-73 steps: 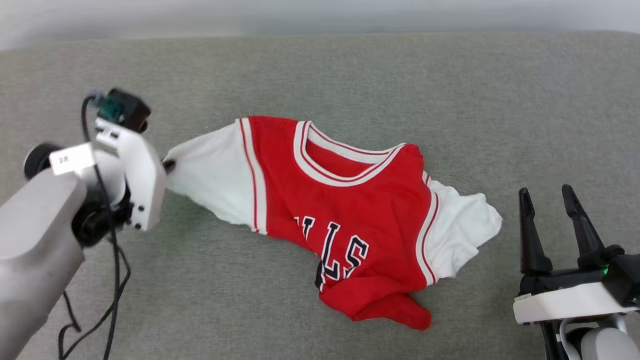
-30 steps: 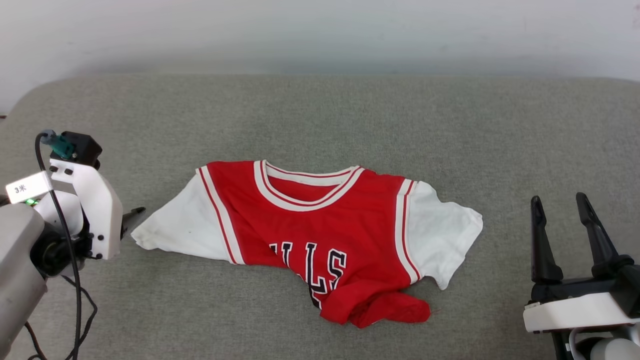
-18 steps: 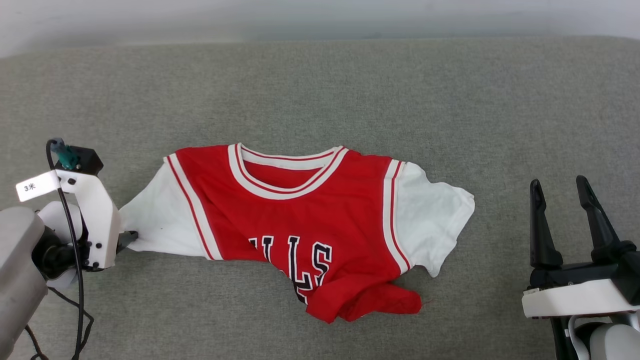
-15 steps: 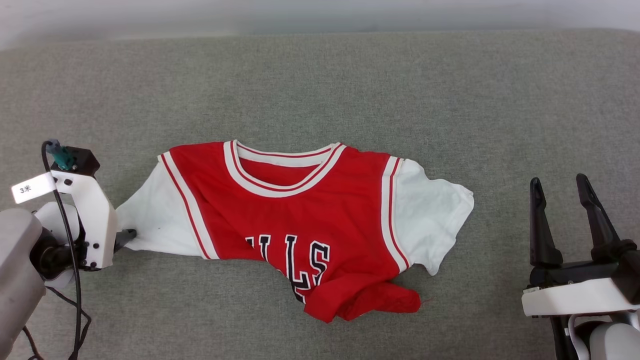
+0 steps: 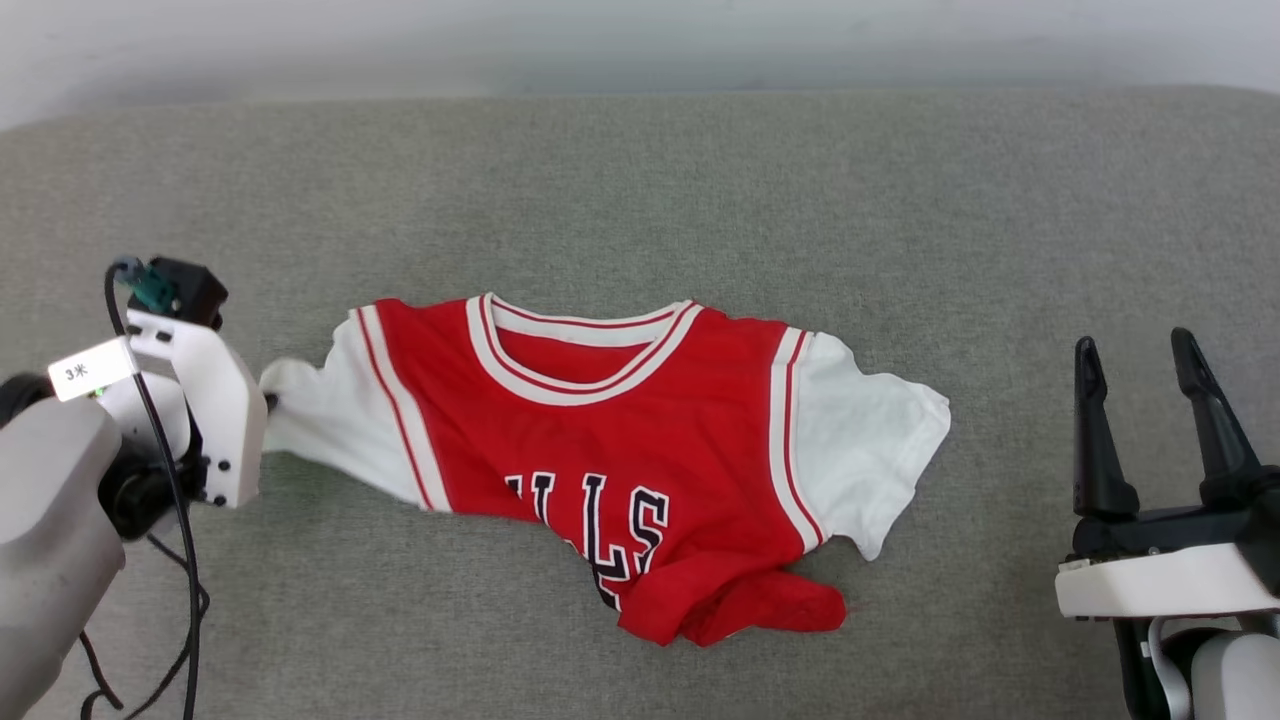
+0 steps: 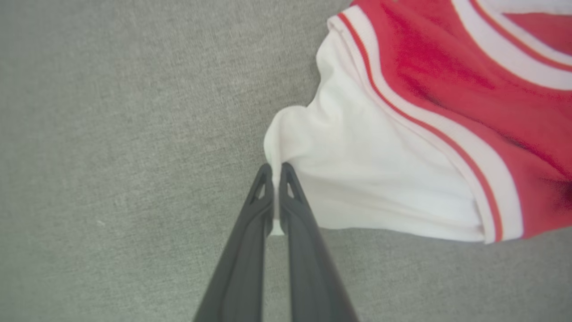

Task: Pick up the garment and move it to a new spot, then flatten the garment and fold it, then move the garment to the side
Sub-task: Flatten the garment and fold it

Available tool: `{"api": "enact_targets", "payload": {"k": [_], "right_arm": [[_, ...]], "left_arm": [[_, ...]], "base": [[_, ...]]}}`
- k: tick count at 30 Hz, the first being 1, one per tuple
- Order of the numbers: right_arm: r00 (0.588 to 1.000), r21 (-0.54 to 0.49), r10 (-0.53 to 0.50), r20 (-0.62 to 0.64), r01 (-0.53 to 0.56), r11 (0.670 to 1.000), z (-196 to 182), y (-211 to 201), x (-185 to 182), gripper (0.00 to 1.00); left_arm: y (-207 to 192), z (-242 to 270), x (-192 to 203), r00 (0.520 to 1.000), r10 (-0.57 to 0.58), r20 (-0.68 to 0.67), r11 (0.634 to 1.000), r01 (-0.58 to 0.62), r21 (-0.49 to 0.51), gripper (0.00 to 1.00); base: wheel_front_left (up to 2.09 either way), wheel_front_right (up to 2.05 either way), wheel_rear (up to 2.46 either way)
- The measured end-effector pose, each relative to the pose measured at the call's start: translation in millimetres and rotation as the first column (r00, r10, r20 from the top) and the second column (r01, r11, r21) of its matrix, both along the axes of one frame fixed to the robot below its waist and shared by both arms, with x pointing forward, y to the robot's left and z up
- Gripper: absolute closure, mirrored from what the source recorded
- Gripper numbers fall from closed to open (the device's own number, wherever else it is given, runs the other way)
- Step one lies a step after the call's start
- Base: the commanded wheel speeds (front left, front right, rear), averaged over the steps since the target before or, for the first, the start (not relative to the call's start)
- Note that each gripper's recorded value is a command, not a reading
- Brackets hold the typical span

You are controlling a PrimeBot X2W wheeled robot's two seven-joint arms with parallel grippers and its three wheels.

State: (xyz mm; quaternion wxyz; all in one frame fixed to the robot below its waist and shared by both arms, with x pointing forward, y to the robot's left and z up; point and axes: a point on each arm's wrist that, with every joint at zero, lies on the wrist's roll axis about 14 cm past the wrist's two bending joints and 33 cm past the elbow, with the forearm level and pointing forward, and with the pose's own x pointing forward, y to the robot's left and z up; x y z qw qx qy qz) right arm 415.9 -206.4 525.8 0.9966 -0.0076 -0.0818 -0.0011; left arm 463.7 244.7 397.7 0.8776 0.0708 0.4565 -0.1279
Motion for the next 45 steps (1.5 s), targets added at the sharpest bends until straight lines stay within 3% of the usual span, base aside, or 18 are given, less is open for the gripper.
{"api": "enact_targets", "payload": {"k": [4,12,16,20,24,26,30,35,45], "right_arm": [[0.998,-0.014,0.007,0.057,-0.006,1.0,20,3,1,0.0],[0.984,-0.155,0.107,0.145,-0.084,0.984,58,15,12,0.0],[0.977,-0.238,0.201,0.066,-0.18,0.954,49,28,23,0.0],[0.949,-0.289,0.274,-0.158,-0.309,0.906,25,44,36,0.0],[0.857,-0.282,0.302,-0.417,-0.439,0.853,-8,52,37,0.0],[0.792,-0.287,0.292,-0.537,-0.496,0.819,-23,51,33,0.0],[0.645,-0.239,0.254,-0.72,-0.575,0.783,-51,47,24,0.0],[0.519,-0.205,0.207,-0.829,-0.626,0.753,-70,45,25,0.0],[0.349,-0.114,0.178,-0.92,-0.673,0.731,-127,56,35,0.0]], "left_arm": [[-3,37,18,0.985,-0.028,0.172,1.0,0.029,0.001,1.0],[-21,94,25,0.917,-0.097,0.386,0.995,0.101,0.01,1.0],[-28,108,21,0.897,-0.119,0.427,0.992,0.124,0.016,1.0],[-34,109,16,0.893,-0.13,0.432,0.99,0.137,0.016,1.0],[-38,110,16,0.888,-0.134,0.44,0.99,0.142,0.014,1.0],[-39,109,16,0.888,-0.134,0.44,0.989,0.144,0.012,1.0],[-42,106,16,0.888,-0.138,0.438,0.989,0.15,0.008,1.0],[-42,102,20,0.886,-0.142,0.441,0.988,0.152,0.011,1.0],[-43,88,32,0.886,-0.144,0.44,0.988,0.156,0.01,1.0]], "base": [[0.0,0.0,0.0],[0.0,0.0,0.0],[0.0,0.0,0.0],[0.0,0.0,0.0],[0.0,0.0,0.0],[0.0,0.0,0.0],[0.0,0.0,0.0],[0.0,0.0,0.0],[0.0,0.0,0.0]]}}
